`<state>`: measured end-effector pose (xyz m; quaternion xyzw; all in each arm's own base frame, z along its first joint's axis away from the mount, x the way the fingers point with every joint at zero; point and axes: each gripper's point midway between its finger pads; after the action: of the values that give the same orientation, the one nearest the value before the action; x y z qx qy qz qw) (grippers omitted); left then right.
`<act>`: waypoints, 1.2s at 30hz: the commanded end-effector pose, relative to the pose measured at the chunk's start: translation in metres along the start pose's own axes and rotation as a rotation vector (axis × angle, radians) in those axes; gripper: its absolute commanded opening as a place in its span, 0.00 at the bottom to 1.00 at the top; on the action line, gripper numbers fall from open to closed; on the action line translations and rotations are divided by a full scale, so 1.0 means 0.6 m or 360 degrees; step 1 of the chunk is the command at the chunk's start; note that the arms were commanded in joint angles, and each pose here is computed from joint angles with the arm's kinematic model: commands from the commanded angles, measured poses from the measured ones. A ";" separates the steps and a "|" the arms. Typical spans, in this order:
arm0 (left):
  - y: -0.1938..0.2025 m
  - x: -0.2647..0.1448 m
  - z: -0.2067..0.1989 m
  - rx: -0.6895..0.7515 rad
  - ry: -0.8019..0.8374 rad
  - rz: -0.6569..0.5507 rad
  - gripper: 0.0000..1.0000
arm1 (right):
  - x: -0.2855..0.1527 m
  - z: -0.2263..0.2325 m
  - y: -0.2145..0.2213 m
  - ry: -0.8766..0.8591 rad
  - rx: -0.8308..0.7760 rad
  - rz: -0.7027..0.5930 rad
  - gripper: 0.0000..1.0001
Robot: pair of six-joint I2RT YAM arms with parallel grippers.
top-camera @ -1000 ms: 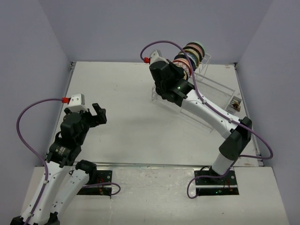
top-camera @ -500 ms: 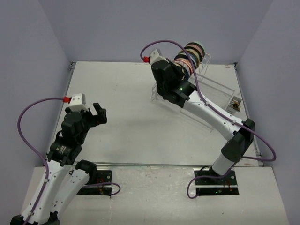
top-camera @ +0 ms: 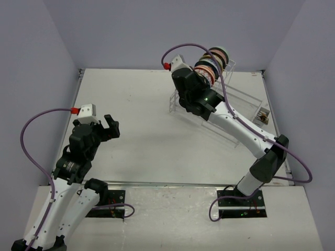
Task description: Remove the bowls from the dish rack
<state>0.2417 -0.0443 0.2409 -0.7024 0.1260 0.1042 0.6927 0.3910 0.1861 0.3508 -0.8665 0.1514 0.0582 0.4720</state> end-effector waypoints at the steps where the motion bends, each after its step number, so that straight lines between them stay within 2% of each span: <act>1: -0.016 0.001 -0.004 -0.0013 0.0018 -0.0057 1.00 | -0.033 -0.025 -0.033 -0.0080 0.0268 -0.0108 0.00; 5: -0.013 0.002 -0.004 -0.0010 0.0017 -0.0048 1.00 | -0.043 -0.023 -0.030 -0.0140 0.0381 -0.0107 0.00; 19: -0.011 0.004 -0.003 -0.0006 0.0005 -0.0035 1.00 | -0.063 -0.039 -0.030 -0.0197 0.0530 -0.0142 0.00; 24: -0.017 0.003 -0.011 0.0008 0.0052 -0.0035 1.00 | -0.089 -0.008 -0.027 -0.0453 0.0685 -0.0101 0.00; 27: -0.035 -0.004 -0.052 -0.0018 0.0258 -0.0033 1.00 | -0.118 0.019 -0.026 -0.0680 0.0841 -0.0037 0.00; 28: -0.043 -0.015 -0.091 -0.0063 0.0468 -0.0028 1.00 | -0.126 0.029 -0.021 -0.0735 0.0895 0.0003 0.00; 31: -0.084 -0.044 -0.169 -0.0183 0.0888 -0.0069 1.00 | -0.131 0.042 0.000 -0.0758 0.0968 0.0090 0.00; 33: -0.108 -0.047 -0.199 -0.0246 0.1048 -0.0116 1.00 | -0.129 0.058 0.015 -0.0762 0.0988 0.0155 0.00; 36: -0.117 -0.054 -0.253 -0.0312 0.1292 -0.0047 1.00 | -0.127 0.092 0.035 -0.0791 0.1035 0.0286 0.00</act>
<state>0.2439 -0.1483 0.2741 -0.7477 0.3076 -0.0653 0.5849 0.3211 0.2230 0.3334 -0.6671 0.0993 0.2338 0.7003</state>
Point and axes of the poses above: each gripper's point midway between its finger pads, its own x axis out along the fingers, its own z axis along the line the jaws close on, y = z × x, and after that the axes turned 13 degrees about x, right-handed
